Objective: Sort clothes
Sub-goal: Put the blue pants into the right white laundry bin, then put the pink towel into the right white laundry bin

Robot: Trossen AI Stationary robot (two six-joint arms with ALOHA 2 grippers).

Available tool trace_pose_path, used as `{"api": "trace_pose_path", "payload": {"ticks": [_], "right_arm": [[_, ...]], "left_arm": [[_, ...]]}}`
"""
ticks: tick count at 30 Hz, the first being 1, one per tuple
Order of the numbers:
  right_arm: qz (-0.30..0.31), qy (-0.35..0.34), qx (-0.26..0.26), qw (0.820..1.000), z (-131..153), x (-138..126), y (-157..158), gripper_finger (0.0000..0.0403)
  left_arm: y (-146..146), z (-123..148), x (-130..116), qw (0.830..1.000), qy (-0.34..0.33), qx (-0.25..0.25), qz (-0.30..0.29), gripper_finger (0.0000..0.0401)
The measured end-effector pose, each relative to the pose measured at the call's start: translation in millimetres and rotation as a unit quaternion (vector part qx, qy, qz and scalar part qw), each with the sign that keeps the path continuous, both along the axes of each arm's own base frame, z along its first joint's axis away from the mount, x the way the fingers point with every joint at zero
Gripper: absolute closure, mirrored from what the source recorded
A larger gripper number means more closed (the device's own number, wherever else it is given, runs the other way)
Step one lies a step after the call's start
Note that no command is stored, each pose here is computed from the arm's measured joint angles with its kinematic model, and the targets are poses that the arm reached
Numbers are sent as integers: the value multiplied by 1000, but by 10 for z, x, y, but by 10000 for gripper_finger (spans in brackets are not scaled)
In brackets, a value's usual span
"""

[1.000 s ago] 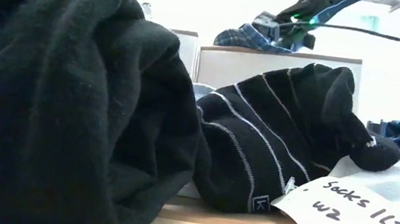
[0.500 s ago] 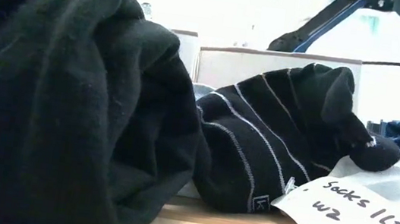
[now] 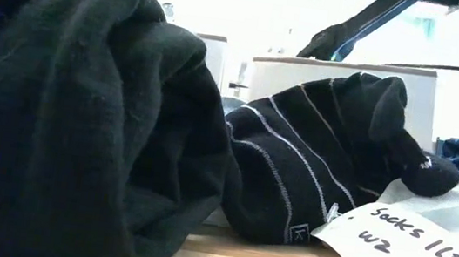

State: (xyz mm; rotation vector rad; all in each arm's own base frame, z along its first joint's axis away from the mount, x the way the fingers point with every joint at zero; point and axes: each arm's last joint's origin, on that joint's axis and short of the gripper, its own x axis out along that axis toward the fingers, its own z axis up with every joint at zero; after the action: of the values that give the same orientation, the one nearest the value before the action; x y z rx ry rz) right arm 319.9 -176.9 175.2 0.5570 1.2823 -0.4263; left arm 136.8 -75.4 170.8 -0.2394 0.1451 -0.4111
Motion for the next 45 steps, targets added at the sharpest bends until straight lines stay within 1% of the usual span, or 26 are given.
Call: {"api": "trace_pose_path", "payload": {"ticks": [4,6,9,11,13,16,19,21,25,28,29,32,35,40,45], "right_arm": [[-4,-81,-47,996,567,-112,74,338],[2,-113,-61,992,798,-186,149,336],[13,-166,-82,983,1121,-291,285,325],[21,-195,-91,976,1297,-361,380,312],[24,-211,-94,973,1398,-406,455,296],[31,-226,-97,969,1492,-448,542,266],[41,-240,-100,965,1572,-482,622,233],[49,-245,-100,963,1597,-484,672,215],[69,-257,-100,959,1664,-499,803,187],[85,-268,-99,954,1721,-521,904,175],[90,-272,-99,953,1740,-531,935,173],[102,-283,-99,949,1803,-573,1025,172],[115,-295,-99,944,1862,-612,1113,172],[138,-308,-99,936,1927,-646,1266,172],[157,-313,-100,931,1951,-647,1400,172]], "left_arm": [[-28,118,40,1000,-11,8,-3,244],[-51,189,70,999,-6,33,-6,244],[-78,292,125,996,36,84,-1,244],[-81,378,164,990,71,117,25,243],[-86,441,202,982,103,151,45,241],[-126,533,280,974,124,181,47,230],[-187,545,389,966,142,212,43,211],[-224,489,472,954,166,244,52,195],[-300,358,659,925,203,310,87,152],[-362,301,806,907,218,341,116,114],[-383,279,846,902,225,348,117,102],[-436,208,965,887,252,369,114,75],[-454,82,1078,873,278,384,115,60],[-404,-215,1233,846,334,400,114,56],[-342,-387,1355,835,364,386,144,59]]}}
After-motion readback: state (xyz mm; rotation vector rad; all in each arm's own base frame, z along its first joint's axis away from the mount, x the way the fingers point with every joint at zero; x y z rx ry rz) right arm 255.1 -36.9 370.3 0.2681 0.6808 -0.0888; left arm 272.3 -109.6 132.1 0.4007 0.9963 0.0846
